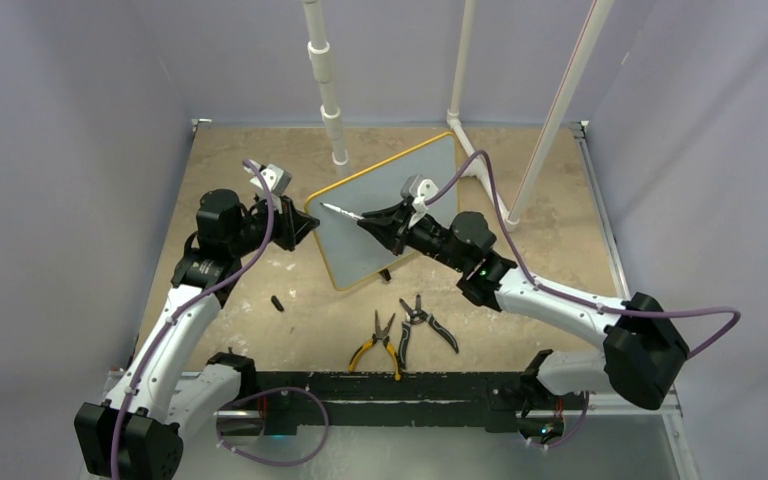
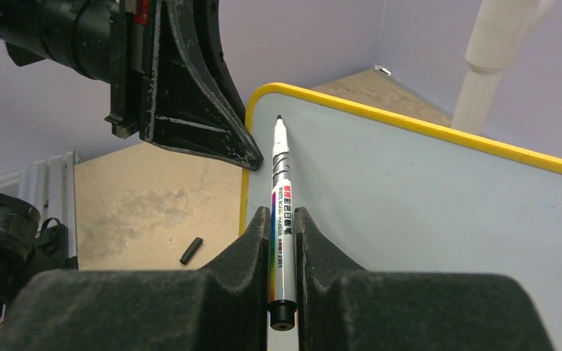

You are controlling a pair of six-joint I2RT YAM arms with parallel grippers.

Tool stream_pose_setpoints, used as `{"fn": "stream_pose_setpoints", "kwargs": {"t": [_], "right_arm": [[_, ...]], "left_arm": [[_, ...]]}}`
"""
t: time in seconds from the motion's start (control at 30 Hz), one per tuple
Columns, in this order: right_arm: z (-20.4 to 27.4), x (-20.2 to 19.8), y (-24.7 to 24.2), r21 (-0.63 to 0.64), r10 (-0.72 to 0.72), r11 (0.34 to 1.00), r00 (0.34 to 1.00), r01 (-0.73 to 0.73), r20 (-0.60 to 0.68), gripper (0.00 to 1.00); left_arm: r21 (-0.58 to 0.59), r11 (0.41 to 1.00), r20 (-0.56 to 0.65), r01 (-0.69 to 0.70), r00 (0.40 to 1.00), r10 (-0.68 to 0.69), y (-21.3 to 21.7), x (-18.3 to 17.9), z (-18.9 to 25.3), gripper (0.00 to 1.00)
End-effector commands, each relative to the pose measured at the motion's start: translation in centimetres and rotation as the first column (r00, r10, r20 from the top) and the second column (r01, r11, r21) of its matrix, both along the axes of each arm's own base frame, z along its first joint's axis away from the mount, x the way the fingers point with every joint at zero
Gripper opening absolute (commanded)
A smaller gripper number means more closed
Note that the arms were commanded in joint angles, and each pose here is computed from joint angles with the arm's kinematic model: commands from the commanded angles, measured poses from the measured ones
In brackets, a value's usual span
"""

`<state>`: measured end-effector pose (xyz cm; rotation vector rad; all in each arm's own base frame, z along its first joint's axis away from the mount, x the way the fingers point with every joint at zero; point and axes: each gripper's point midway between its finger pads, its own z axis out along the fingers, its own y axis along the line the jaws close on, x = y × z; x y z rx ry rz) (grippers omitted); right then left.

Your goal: Write a sentence on the whiteboard

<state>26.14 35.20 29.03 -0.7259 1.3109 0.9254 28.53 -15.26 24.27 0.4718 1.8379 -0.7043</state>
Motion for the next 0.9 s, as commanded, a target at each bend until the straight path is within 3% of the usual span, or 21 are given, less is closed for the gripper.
{"fn": "stream_pose_setpoints", "kwargs": {"t": [0.0, 0.87], "right_arm": [[1.8, 0.9, 0.4, 0.023, -0.035, 0.999, 0.999, 0.034, 0.035, 0.0], [-2.7, 0.3, -0.4, -0.068, -0.087, 0.994, 0.993, 0.082, -0.076, 0.0]], "left_arm": [[0.02, 1.0, 0.041, -0.018, 0.999, 0.017, 0.4, 0.6, 0.0, 0.0], [0.025, 0.999, 0.051, -0.028, 0.998, 0.027, 0.6, 0.6, 0.1, 0.0]]}}
